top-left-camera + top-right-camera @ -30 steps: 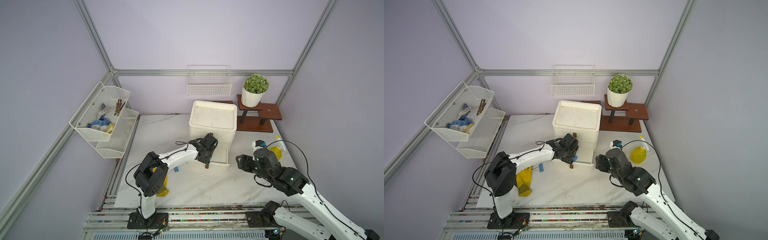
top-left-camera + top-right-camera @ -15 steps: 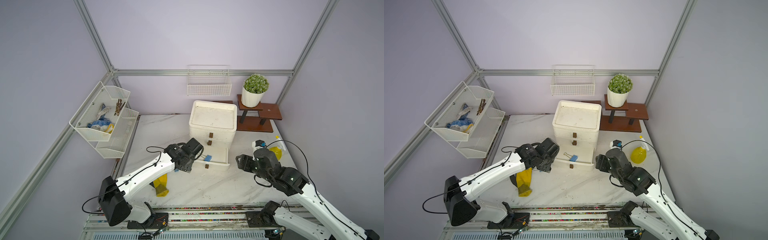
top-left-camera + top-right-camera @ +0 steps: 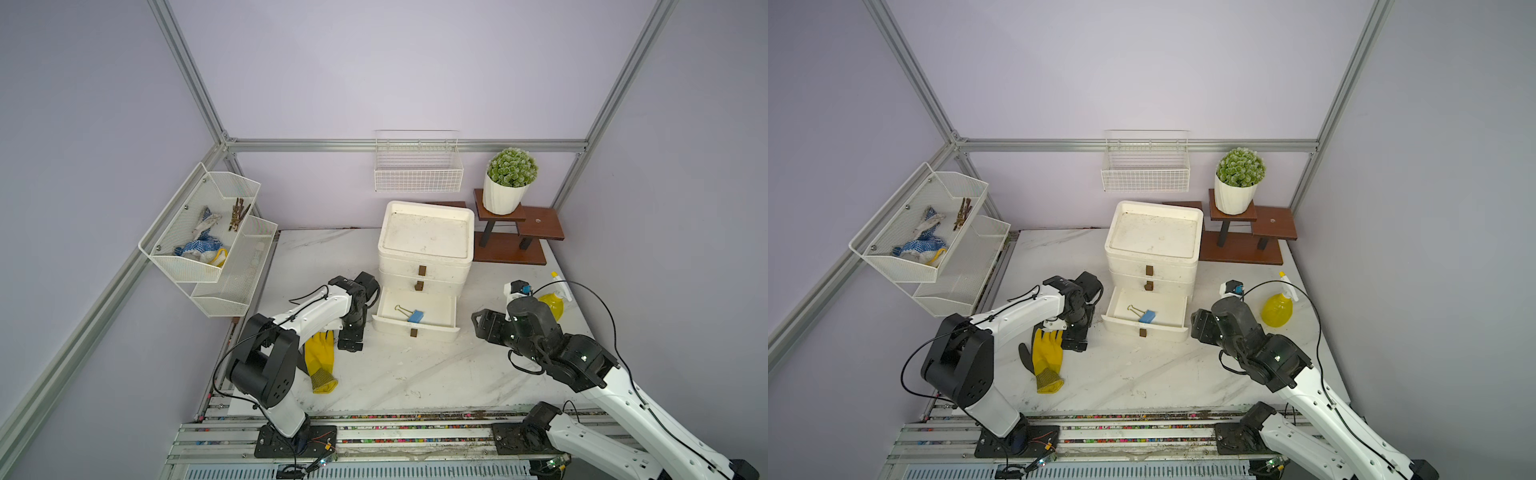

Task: Put the binder clips in the drawer according to color
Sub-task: Pick up the binder clip at the center of the board.

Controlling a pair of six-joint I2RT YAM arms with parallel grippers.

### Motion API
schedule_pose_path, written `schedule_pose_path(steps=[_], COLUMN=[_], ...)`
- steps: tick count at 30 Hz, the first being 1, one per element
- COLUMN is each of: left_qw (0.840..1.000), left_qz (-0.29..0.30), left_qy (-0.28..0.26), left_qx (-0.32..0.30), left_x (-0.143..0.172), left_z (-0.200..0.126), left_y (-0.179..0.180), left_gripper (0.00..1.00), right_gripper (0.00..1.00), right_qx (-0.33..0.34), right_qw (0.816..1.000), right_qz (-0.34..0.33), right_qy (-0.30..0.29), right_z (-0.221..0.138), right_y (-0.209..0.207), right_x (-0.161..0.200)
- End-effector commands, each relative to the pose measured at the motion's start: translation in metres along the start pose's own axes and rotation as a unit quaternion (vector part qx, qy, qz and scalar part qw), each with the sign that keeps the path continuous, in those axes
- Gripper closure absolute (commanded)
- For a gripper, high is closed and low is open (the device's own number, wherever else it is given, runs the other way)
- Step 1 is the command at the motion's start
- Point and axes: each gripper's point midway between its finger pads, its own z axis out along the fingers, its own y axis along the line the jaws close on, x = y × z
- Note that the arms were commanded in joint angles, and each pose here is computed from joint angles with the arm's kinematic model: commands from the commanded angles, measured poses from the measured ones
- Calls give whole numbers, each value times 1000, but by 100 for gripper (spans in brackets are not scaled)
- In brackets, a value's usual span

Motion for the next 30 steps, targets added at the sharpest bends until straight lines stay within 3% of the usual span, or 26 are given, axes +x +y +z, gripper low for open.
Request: schedule_pose_path(steps=[1, 13, 22, 30], left_qw=[993, 990, 987, 991], left_qz=[-114, -142, -157, -134], left_qy=[16, 8, -13, -12], left_qx=[-3, -20, -18, 7], left_x=[1, -8, -18, -17], left_z=[5, 37, 42, 40], left_y=[-13, -9, -3, -14], left_gripper=[6, 15, 34, 47], right_gripper=[26, 26, 26, 26], right_qx=[0, 1, 4, 5], right_qw=[1000, 1000, 1000, 1000], right_qz=[4, 6, 4, 5], right_qy=[-8, -4, 0, 0], right_z=[-7, -4, -2, -1], right_y=[-1, -2, -4, -5], right_x=[-5, -1, 2, 2])
